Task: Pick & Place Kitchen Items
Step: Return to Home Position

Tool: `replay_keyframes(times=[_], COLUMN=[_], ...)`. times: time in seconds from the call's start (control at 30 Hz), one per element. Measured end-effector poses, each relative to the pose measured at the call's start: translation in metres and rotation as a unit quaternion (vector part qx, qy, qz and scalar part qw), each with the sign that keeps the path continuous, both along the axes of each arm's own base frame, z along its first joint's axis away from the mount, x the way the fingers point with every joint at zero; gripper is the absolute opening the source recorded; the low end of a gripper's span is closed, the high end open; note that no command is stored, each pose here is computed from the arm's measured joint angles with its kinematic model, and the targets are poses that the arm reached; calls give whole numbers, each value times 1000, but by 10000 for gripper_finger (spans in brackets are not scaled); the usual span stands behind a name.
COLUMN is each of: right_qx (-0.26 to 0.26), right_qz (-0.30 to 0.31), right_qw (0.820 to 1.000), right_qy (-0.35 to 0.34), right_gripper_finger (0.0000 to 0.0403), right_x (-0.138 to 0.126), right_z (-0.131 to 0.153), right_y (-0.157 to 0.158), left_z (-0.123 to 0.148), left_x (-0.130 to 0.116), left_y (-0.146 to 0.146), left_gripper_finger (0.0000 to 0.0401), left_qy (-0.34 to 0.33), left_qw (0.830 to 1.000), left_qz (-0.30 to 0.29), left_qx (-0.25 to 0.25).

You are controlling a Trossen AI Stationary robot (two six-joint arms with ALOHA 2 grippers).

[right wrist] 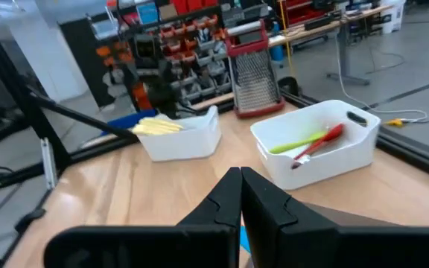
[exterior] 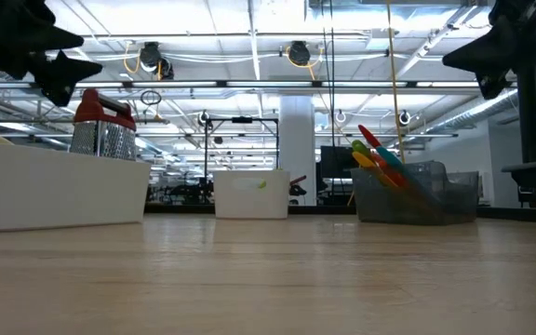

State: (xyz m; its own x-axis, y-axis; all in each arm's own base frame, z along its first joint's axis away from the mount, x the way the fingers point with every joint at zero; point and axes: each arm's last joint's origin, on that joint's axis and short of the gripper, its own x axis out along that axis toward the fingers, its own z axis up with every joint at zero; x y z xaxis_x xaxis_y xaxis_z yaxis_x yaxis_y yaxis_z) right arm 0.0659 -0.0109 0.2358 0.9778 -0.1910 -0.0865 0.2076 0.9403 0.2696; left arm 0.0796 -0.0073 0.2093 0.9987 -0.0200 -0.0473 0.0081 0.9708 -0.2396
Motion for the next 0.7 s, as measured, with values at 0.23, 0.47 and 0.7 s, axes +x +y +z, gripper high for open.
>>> replay_keyframes(times=[0.23,0.47,0.7], right_qx=[8,6,-13], right_qz=[0,1,3], right_qw=[1000,1000,1000], right_qy=[-12,-3,5], right_gripper_finger=[4,4,4], right_x=[14,24,27], right_z=[-24,-50,-61], right_y=[-2,-3,-4], left_z=[-18,-20,-20], left_x=[9,9,9], left_y=[-2,-2,-2], left_gripper_finger=[225,225,225], left_qy=[-10,-5,-3], left_qw=[1000,1000,1000], left_qz=[-15,-22,-15], left_qx=[-8,-6,15])
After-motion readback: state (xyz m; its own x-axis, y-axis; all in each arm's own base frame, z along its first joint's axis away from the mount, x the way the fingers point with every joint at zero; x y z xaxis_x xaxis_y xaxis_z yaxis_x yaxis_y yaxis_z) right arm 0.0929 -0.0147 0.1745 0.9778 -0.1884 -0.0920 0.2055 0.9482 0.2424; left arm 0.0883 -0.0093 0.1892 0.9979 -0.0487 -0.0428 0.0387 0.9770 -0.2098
